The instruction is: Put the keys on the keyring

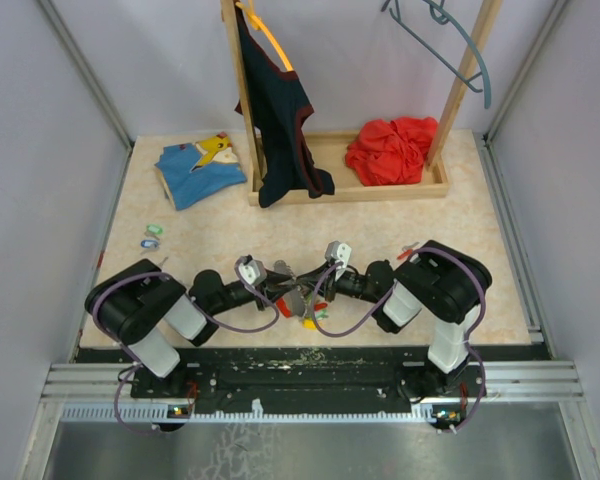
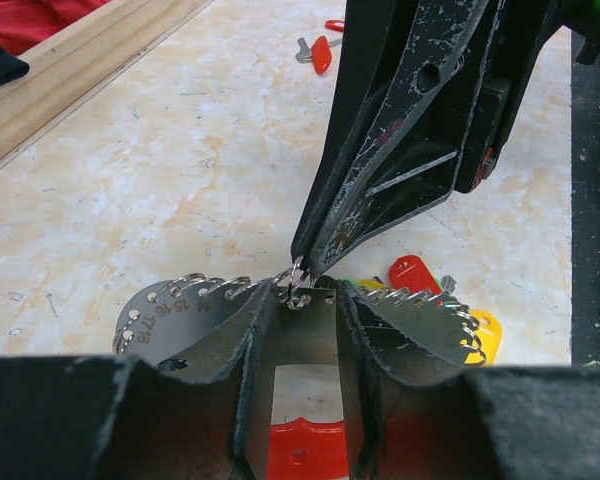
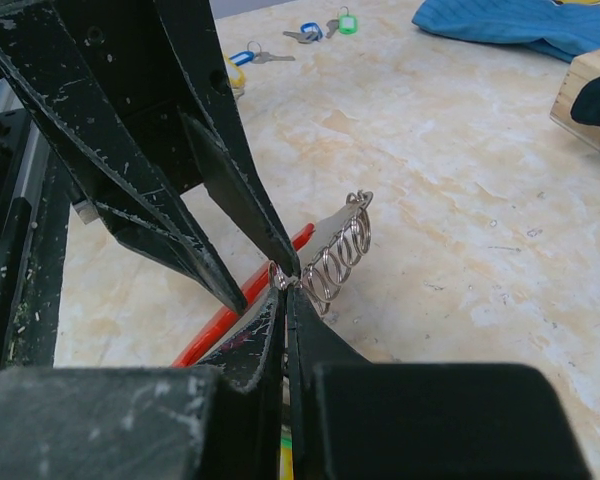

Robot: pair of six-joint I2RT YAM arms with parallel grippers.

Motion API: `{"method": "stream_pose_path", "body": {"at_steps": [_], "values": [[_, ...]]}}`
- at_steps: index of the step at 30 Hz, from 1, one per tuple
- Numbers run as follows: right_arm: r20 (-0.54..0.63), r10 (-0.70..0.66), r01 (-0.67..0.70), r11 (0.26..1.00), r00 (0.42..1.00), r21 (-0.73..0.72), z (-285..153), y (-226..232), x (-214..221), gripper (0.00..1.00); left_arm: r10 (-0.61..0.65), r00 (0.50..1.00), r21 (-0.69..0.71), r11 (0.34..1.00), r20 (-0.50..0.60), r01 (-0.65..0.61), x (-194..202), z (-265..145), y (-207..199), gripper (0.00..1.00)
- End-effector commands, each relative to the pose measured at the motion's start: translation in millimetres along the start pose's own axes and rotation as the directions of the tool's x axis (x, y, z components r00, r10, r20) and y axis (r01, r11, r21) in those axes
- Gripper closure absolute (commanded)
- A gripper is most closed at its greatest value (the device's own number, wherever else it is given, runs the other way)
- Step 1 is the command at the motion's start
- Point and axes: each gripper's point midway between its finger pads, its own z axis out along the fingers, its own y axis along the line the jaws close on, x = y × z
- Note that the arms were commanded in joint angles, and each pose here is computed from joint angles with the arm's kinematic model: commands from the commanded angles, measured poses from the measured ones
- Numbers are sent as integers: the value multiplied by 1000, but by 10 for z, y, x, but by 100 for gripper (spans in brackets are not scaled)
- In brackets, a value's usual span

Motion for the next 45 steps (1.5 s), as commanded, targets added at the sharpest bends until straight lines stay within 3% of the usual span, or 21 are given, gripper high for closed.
{"method": "stream_pose_path", "body": {"at_steps": [1,6,18,24,27,37,40,45], "values": [[147,-73,81,996,986,-46,47,108,-394,100,110,974,2,994,200,-112,-513,57,25,66],[151,-78,86,995,985,-47,42,113,-413,100,105,976,-3,994,191,-106,-478,47,38,70],[144,-74,84,994,987,-69,45,146,-388,100,112,973,8,993,200,-116,-536,52,44,100],[133,-72,81,995,988,-65,39,138,-364,100,131,972,17,990,197,-137,-577,36,22,100],[105,-76,83,995,992,-62,35,130,-343,93,135,982,21,990,129,-139,-500,65,56,100],[-107,-172,167,985,979,-50,-64,11,-157,72,164,982,8,986,-89,-164,-245,56,193,100],[-202,-194,189,981,960,-42,-142,-57,-20,69,170,978,19,985,-121,-169,-197,68,204,100],[-256,-239,237,971,937,-39,-213,-144,37,69,167,971,44,986,-172,-162,-115,117,211,100]]}}
